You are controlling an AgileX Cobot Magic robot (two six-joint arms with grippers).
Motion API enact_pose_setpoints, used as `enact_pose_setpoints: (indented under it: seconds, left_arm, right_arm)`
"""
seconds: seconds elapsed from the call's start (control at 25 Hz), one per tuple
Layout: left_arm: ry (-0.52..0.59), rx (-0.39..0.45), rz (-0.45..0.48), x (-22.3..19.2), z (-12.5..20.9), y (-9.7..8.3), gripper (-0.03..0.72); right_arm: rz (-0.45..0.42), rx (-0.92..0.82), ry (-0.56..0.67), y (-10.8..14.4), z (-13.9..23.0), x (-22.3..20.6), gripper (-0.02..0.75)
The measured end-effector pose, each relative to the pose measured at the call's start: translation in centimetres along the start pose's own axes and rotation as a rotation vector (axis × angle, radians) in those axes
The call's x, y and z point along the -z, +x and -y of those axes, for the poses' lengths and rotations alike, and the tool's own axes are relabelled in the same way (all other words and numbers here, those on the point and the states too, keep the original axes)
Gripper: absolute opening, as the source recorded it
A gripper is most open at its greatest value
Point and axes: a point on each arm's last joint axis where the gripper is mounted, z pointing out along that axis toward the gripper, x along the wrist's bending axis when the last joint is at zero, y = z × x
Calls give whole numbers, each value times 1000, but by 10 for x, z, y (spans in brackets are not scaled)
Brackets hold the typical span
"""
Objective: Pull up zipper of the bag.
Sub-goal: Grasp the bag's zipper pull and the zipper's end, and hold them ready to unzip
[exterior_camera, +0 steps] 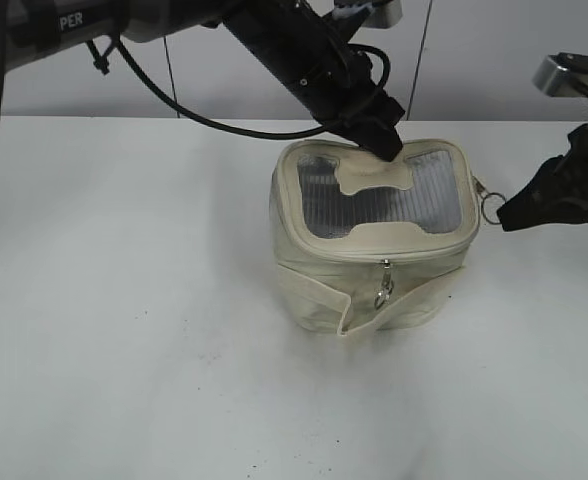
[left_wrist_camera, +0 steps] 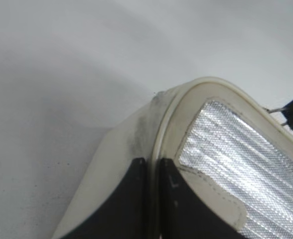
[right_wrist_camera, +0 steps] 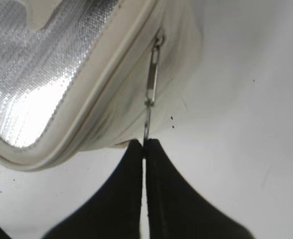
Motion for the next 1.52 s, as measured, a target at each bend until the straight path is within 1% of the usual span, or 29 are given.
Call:
enact_pose_setpoints:
  seconds: [0.2, 0.36, 0.44, 0.56, 0.68, 0.84, 0.96, 1.08, 1.2, 1.28, 1.36, 1.44, 1.48, 1.52]
  left_arm:
    - [-2, 15, -5, 0, 0, 0, 41]
    - [-2, 16, -5, 0, 0, 0, 41]
    - [-1, 18, -5, 0, 0, 0, 41]
    - [-1, 21, -5, 0, 0, 0, 40]
    - [-1, 23, -5, 0, 0, 0, 40]
    - [-2, 26, -6, 0, 0, 1, 39]
    - [0, 25, -9, 0, 0, 1, 39]
    - [1, 23, -10, 2, 0, 0, 39]
    - [3, 22, -12, 1, 0, 0, 39]
    - [6, 20, -15, 1, 0, 1, 39]
    - [15, 15, -15, 2, 0, 0, 40]
    - [23, 9, -17, 4, 0, -1, 76]
    - [26, 6, -19, 6, 0, -2, 109]
    - [32, 1, -22, 9, 0, -3, 159]
  right_arm:
    - [-2, 22, 40, 19, 3, 10, -15]
    - [-10, 37, 109, 35, 19, 5, -15]
    - [-14, 55, 144, 46, 29, 3, -15]
    - [-41, 98, 174, 70, 41, -1, -15]
    - [-58, 157, 157, 97, 40, -6, -15]
    - [-77, 198, 67, 132, 33, -16, -15]
    - [-110, 215, 0, 156, 25, -22, -15]
    - [-121, 220, -6, 165, 19, -30, -15]
    - [-116, 162, -1, 162, 17, -32, 0]
    - [-106, 108, -4, 157, 15, -30, 49]
    - [-94, 59, -15, 151, 13, -26, 179]
    - [-81, 1, -37, 142, 10, -18, 358]
    - [-74, -27, -48, 138, 9, -15, 435]
    - [-65, -62, -60, 133, 7, -11, 518]
